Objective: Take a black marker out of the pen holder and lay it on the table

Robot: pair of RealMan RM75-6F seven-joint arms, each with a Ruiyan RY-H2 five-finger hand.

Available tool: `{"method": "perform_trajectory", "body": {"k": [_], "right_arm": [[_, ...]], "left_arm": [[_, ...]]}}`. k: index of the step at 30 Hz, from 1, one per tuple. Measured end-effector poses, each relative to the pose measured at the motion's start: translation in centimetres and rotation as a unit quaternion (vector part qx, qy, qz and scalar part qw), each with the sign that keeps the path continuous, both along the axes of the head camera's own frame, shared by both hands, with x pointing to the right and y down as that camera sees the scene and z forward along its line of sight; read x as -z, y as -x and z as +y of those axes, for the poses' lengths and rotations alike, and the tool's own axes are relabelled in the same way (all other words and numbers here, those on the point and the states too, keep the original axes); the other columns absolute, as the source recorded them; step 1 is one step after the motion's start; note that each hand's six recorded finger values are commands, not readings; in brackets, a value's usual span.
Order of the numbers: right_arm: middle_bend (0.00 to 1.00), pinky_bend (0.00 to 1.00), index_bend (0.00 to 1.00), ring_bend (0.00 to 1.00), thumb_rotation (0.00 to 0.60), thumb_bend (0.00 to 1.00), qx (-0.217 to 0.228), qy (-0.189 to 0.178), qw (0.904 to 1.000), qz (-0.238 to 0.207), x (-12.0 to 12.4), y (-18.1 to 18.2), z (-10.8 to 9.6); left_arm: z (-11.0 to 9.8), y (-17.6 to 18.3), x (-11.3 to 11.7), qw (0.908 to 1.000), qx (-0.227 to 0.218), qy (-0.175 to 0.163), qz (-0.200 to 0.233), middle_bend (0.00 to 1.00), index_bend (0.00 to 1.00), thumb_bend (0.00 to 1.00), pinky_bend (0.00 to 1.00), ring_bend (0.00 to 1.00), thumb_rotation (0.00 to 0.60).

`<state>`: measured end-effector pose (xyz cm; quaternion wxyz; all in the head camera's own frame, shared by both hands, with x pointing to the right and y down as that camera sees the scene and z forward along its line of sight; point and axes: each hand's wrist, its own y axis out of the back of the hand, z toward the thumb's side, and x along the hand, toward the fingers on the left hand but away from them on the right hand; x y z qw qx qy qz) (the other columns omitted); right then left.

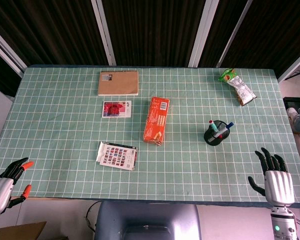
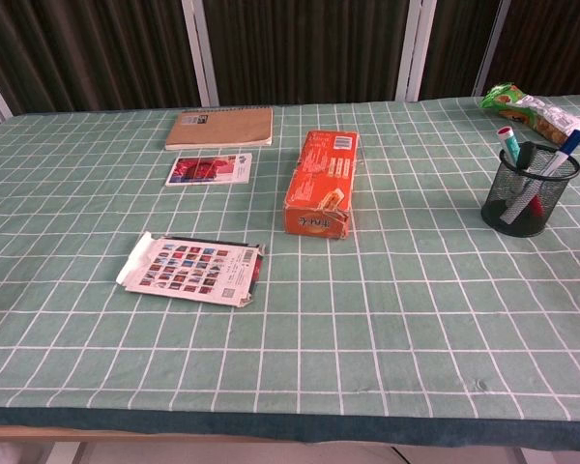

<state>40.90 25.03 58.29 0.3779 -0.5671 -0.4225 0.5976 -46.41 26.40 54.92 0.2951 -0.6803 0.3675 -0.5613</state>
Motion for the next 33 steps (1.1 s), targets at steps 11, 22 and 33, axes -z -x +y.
{"method": "perform_trajectory", "body": {"k": [11, 22, 33], "right_arm": [[0.22, 0.26, 0.28, 0.25, 0.600, 0.40, 0.007, -0.012, 0.9999, -0.004, 0.4, 0.4, -0.2], [0.52, 0.59, 0.37, 0.63, 0.600, 0.40, 0.046, -0.046, 0.9973, 0.034, 1.1, 2.2, -3.6], [0.97, 1.00, 0.55, 1.00, 0.600, 0.40, 0.092, -0.029, 0.9927, 0.072, -1.6, 6.0, -10.5]], "left_arm": [[0.1, -0.1, 0.2, 1.0000, -0.001, -0.003, 0.002, 0.09, 0.19, 0.44, 0.38, 0.10, 0.600], [-0.2, -0.3, -0.2, 1.0000, -0.006, 0.002, 0.007, 0.09, 0.19, 0.44, 0.38, 0.10, 0.600], [-0.4, -0.2, -0.3, 0.9999, -0.005, 0.003, 0.011, 0.09, 0.19, 0.44, 0.38, 0.10, 0.600]]}}
